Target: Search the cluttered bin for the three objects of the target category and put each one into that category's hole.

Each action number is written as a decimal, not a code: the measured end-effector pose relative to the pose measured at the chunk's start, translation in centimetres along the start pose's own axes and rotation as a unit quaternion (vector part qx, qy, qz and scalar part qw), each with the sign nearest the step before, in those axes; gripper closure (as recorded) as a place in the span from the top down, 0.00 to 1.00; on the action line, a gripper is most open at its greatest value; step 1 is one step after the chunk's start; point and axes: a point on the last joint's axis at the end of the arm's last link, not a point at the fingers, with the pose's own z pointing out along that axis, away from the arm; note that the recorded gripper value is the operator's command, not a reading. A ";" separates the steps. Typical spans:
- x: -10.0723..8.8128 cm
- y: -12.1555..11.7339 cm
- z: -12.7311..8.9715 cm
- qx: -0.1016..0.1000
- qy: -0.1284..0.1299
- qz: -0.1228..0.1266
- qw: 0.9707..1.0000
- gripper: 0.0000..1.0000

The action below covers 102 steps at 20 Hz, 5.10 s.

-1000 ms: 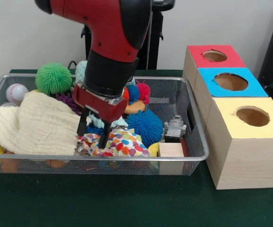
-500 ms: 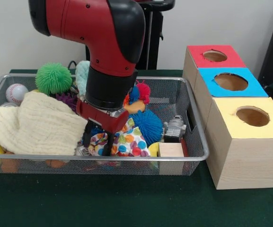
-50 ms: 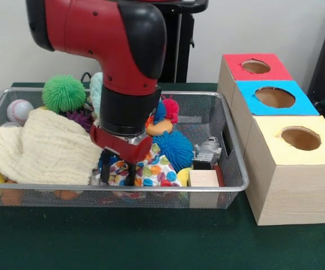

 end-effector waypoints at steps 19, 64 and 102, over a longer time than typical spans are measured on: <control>-0.3 0.9 -1.0 -0.073 0.091 0.082 0.990 1.00; 12.0 11.3 -8.5 0.061 0.102 -0.053 0.992 1.00; 1.0 -6.1 -1.2 0.212 -0.009 -0.103 0.972 1.00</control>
